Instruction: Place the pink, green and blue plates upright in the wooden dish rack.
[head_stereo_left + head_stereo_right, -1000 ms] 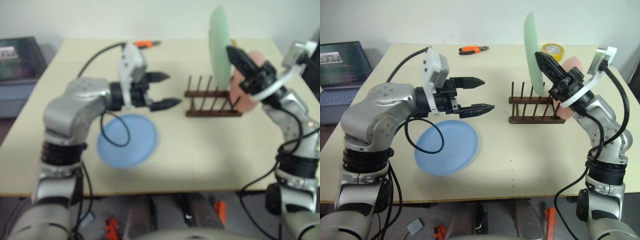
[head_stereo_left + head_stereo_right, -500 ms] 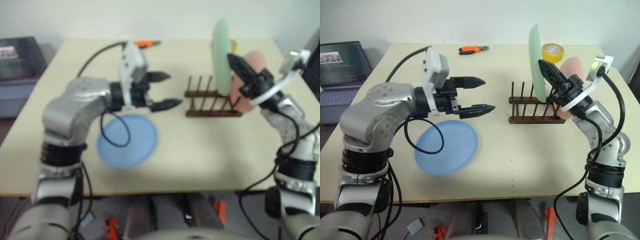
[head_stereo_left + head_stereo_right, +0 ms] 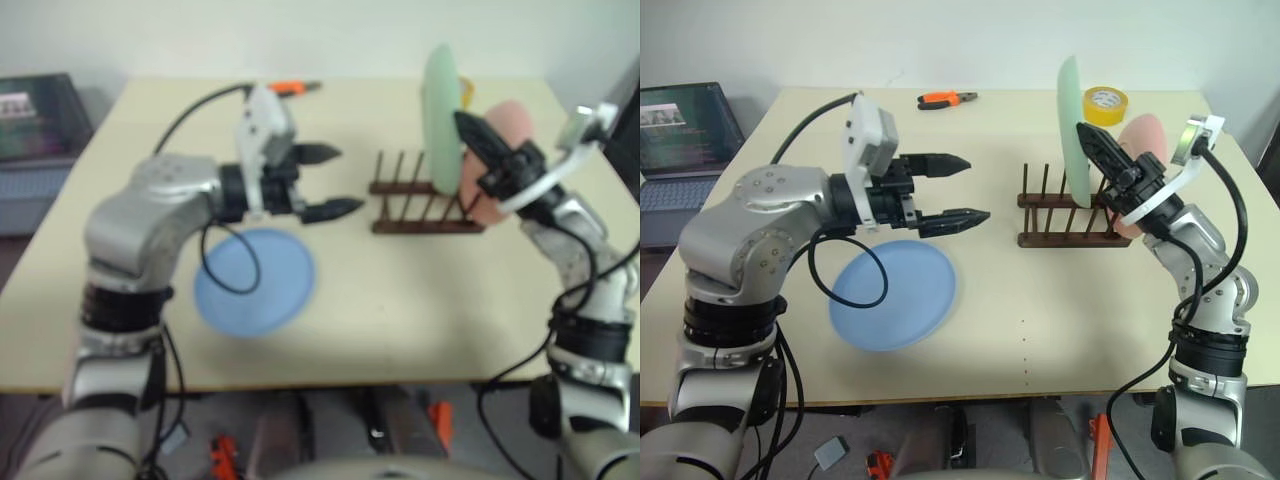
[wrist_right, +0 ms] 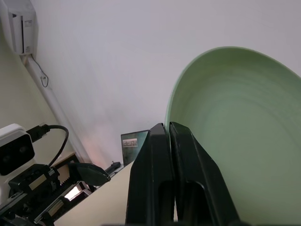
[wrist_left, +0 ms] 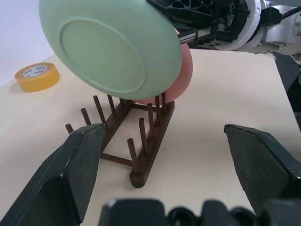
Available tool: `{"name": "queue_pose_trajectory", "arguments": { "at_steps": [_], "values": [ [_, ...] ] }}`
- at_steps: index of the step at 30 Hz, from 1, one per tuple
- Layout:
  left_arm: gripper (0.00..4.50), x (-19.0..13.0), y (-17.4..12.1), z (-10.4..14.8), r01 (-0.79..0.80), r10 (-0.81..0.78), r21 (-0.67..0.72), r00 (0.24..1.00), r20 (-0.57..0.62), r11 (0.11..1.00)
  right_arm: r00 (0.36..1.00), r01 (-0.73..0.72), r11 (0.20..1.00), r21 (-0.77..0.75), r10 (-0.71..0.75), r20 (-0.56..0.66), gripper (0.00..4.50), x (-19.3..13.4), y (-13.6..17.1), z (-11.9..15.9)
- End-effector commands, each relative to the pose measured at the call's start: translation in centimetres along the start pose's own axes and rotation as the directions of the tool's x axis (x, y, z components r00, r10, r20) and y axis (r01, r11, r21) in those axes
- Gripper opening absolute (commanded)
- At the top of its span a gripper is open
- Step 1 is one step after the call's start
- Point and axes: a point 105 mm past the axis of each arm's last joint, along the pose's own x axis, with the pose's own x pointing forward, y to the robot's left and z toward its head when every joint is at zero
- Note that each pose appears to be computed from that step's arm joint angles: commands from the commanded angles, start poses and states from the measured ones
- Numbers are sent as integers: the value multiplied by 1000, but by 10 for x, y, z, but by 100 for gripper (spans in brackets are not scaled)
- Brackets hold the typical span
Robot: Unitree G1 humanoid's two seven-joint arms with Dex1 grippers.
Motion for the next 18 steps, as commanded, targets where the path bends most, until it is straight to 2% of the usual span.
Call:
{"name": "queue_pose_trajectory", "arguments": {
  "at_steps": [1,18],
  "values": [
    [450,-5,-1,15,-2,0,49,999,35,999,999,-5,1000,-19,6,39,2,-1,1,9],
    [450,-5,-1,15,-5,3,52,1000,30,999,998,54,998,27,-55,37,2,-7,-17,4]
  ]
}}
